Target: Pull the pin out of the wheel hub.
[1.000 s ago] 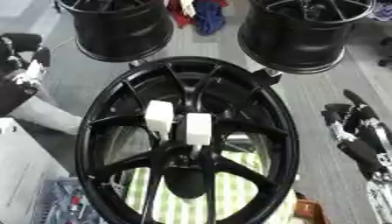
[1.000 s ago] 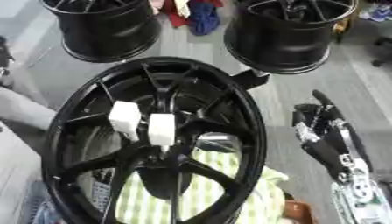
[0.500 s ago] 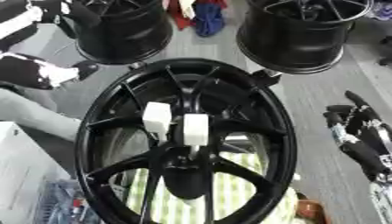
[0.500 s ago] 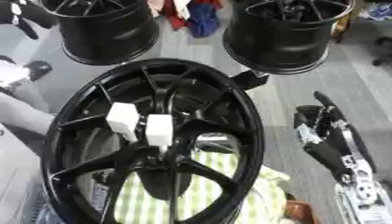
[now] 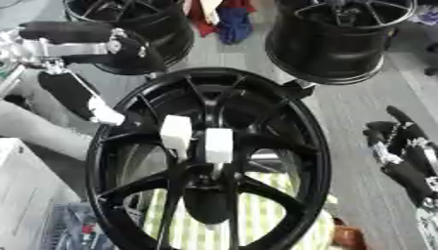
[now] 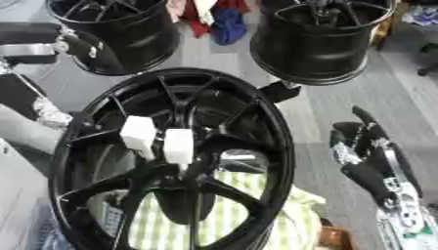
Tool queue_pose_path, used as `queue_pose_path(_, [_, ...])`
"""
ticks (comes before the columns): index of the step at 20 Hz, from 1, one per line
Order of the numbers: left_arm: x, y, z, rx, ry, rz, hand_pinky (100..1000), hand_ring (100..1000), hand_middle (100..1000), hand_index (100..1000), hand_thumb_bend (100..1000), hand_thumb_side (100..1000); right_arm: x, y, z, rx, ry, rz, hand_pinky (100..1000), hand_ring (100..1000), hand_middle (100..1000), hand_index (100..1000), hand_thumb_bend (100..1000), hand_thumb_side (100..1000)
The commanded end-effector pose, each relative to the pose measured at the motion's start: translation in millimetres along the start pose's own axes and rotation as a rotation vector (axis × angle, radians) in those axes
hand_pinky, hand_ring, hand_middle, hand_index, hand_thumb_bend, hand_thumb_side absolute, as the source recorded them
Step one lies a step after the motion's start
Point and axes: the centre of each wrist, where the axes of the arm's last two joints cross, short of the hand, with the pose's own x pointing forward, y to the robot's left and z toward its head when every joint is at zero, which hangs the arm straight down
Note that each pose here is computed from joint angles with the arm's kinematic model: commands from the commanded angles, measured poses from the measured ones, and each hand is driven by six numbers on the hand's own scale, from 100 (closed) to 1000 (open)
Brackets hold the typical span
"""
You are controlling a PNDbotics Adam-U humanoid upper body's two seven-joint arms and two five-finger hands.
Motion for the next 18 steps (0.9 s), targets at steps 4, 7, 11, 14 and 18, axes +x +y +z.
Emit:
queue_pose_path(4, [-6, -0.1, -26, -0.111, -0.02, -0.003, 694, 792, 745, 863, 507, 471, 4, -5.4, -2, 0.015, -0.015, 0.025, 820, 763, 702, 980, 177, 284])
queue_pose_path(7, [-8, -4.2, -37, -0.133, -0.033, 0.01, 688, 791, 743, 864, 504, 475, 4, -5.0, -2, 0.015, -0.014, 0.023, 820, 763, 702, 979, 177, 284])
queue_pose_path(11, [-10, -8.1, -47, -0.145, -0.034, 0.019, 685, 791, 749, 866, 500, 479, 3, -4.8, -2, 0.016, -0.013, 0.022, 820, 763, 702, 979, 177, 283])
queue_pose_path(14, [-11, -10.0, -52, -0.149, -0.037, 0.024, 681, 789, 742, 869, 496, 481, 3, -4.5, -2, 0.016, -0.013, 0.021, 820, 763, 702, 979, 177, 283])
queue_pose_path(18, [-13, -13.2, -58, -0.154, -0.026, 0.022, 683, 788, 740, 871, 486, 475, 3, -4.2, -2, 0.017, -0.012, 0.019, 820, 763, 702, 979, 178, 283])
